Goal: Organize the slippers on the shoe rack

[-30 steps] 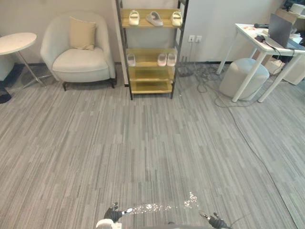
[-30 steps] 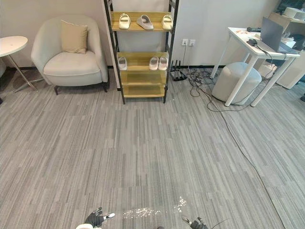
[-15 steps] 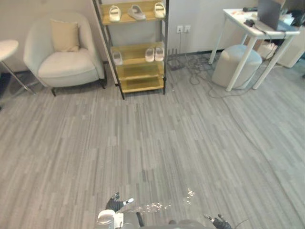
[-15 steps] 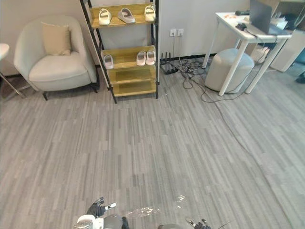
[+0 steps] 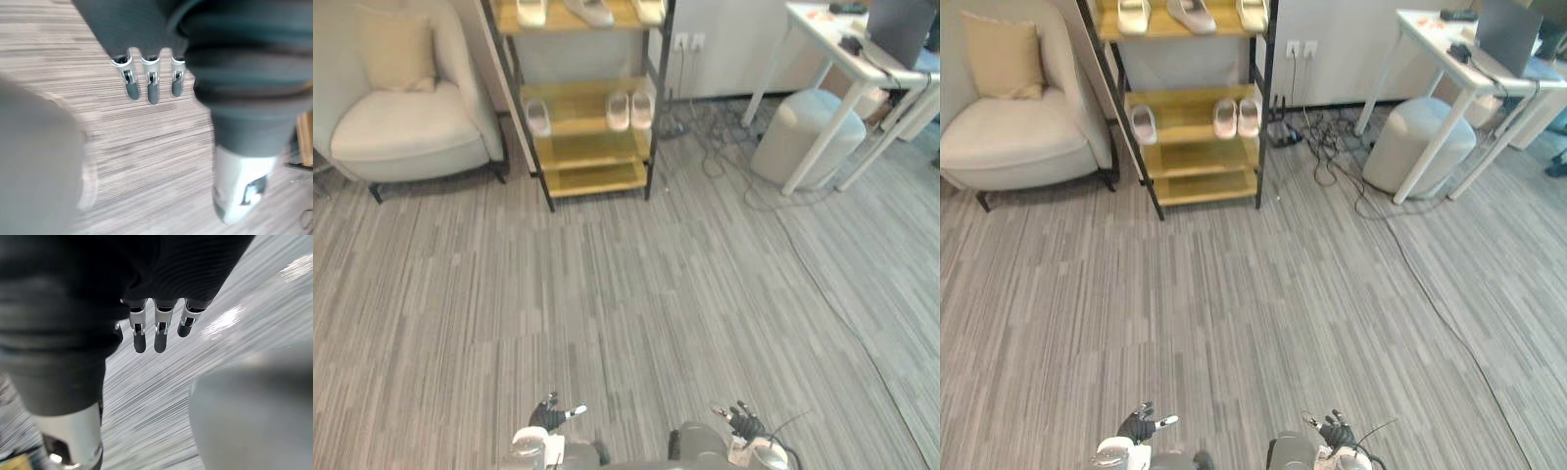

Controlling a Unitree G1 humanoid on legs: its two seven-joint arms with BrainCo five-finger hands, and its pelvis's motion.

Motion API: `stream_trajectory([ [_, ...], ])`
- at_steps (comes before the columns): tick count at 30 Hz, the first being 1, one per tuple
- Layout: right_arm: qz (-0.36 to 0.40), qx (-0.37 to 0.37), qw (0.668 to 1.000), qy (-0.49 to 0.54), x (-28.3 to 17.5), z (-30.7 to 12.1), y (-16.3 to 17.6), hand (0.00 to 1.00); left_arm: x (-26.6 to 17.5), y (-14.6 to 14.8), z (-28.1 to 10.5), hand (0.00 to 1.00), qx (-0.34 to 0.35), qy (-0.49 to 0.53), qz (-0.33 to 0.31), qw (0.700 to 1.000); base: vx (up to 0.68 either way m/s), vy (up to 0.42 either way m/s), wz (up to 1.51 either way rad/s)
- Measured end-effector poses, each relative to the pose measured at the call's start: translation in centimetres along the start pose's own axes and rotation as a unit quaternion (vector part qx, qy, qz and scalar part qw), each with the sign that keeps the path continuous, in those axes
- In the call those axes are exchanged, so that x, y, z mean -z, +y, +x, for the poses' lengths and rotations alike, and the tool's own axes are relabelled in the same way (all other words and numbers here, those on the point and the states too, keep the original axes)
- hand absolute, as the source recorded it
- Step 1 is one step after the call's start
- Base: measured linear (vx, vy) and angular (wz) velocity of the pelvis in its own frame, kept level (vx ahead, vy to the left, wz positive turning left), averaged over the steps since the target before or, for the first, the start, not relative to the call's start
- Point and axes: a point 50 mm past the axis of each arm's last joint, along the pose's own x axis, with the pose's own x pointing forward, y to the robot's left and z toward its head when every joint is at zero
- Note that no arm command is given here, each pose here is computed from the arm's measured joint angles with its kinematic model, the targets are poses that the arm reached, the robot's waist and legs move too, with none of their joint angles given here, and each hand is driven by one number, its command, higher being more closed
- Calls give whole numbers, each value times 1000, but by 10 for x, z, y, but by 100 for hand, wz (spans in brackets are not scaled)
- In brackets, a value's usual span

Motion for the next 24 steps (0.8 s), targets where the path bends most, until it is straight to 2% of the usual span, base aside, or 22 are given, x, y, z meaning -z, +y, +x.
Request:
stream_trajectory([
  [5,-6,10,1000,-7,-6,2,-9,0,4,-12,-1,0,14,7,-2,1000,501,-169,56],
  [10,-6,0,1000,-9,-6,2,-2,0,-1,-14,0,0,0,-3,-63,998,494,-192,10],
  [13,1,0,1000,0,1,-1,-1,0,-14,-18,0,0,5,-32,-71,997,361,-74,9],
  [20,9,11,1000,7,4,-1,-5,0,-20,-26,0,0,19,-50,-59,997,357,134,-2],
  [24,15,2,1000,24,11,-2,5,0,-19,-9,2,0,3,-42,-36,998,445,186,-2],
])
